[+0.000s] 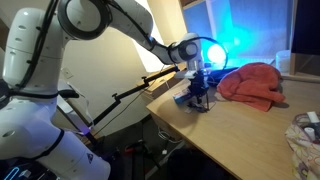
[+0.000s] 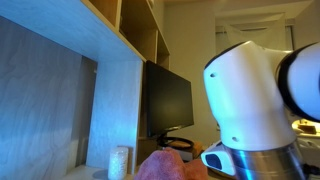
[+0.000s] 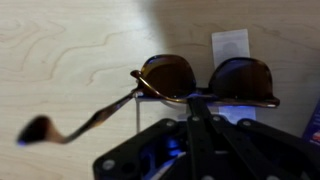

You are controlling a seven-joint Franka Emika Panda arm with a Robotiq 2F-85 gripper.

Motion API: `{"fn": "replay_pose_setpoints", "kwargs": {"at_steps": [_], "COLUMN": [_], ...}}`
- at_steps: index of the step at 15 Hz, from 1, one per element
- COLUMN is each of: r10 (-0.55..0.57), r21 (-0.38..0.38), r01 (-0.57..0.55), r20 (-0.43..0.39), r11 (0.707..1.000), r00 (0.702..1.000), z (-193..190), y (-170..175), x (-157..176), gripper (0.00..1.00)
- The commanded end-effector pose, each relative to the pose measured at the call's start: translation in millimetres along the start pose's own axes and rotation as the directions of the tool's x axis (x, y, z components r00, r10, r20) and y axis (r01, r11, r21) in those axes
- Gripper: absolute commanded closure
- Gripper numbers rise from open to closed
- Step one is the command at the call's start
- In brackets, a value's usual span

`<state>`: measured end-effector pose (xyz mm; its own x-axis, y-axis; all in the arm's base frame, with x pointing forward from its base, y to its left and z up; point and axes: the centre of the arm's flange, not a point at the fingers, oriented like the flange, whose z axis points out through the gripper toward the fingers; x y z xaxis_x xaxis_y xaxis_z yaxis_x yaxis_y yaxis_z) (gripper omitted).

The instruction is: Fold the sunglasses.

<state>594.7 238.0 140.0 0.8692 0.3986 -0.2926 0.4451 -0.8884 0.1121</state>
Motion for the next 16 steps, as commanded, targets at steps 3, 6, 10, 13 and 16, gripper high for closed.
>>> {"fn": "replay_pose_setpoints", "kwargs": {"at_steps": [3, 6, 10, 13, 16], "r10": [-0.02, -0.025, -0.022, -0.007, 0.029], "r21": [0.003, -0.009, -0.036, -0.039, -0.02], "r01": [0.02, 0.025, 0.017, 0.0, -0.035], "r20": [-0.018, -0.068, -0.139, -0.186, -0.215], "r11": [1.0, 1.0, 0.999, 0.999, 0.999], "r00": [1.0, 0.997, 0.99, 0.982, 0.976], "z": [-28, -55, -96, -118, -127], "y": [8, 13, 16, 24, 43], "x": [-7, -23, -43, -60, -74], "gripper": [1.0, 1.0, 1.0, 1.0, 1.0]}}
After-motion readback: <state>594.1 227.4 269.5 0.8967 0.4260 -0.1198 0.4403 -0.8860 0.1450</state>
